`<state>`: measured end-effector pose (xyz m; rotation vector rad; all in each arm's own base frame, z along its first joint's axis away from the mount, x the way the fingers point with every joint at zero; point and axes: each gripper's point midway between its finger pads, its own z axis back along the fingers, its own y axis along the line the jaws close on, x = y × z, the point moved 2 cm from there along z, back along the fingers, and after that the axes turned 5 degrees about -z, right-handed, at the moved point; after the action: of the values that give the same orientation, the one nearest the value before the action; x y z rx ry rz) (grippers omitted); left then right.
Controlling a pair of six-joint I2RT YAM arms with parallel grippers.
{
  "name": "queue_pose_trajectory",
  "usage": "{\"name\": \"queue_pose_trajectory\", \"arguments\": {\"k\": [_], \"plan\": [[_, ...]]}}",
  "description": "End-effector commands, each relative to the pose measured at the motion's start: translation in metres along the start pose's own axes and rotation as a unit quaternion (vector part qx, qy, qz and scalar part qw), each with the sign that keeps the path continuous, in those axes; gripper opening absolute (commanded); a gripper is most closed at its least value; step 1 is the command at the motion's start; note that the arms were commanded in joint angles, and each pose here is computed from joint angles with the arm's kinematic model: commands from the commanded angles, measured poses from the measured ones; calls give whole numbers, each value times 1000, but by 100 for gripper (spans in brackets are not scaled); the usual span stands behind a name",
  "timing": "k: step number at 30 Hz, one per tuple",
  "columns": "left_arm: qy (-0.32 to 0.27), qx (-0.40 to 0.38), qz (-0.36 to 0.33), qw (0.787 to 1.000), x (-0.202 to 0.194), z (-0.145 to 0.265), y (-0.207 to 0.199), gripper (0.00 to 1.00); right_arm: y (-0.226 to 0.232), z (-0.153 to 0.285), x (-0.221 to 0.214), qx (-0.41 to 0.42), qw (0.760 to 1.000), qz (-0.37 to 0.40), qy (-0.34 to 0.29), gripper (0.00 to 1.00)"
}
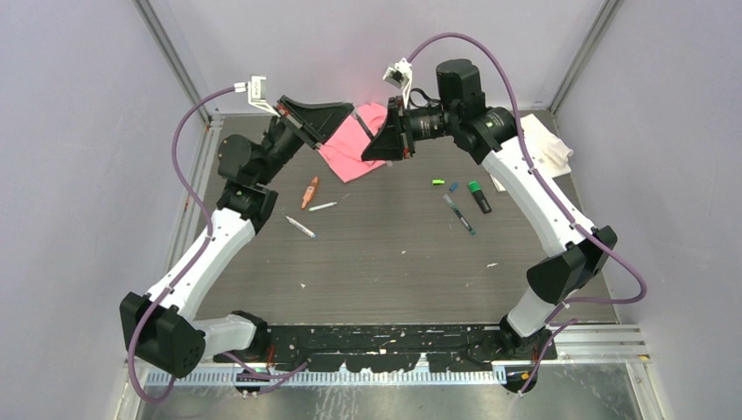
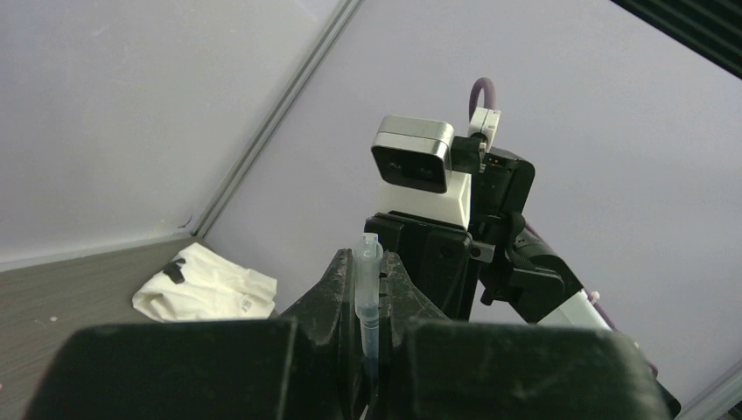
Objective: Insert the pens into the pen caps
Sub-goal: Insert the pen cap onto the pen.
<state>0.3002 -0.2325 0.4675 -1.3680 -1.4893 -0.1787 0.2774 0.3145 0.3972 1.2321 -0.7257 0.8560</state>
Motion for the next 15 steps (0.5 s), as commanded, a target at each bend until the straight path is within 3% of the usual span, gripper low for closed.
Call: {"name": "queue_pose_trajectory", "arguments": {"k": [1,9,15], "plan": [[90,-12,18,996,-31,12,-5,1,11,8,23,-17,995,95,-22,1],[37,10,33,999,-13,8,-4,1,13,4,7,-29,994,106,8,1],[68,28,12,997,-19,12,1,1,6,6,10,-62,991,115,8,1]]}}
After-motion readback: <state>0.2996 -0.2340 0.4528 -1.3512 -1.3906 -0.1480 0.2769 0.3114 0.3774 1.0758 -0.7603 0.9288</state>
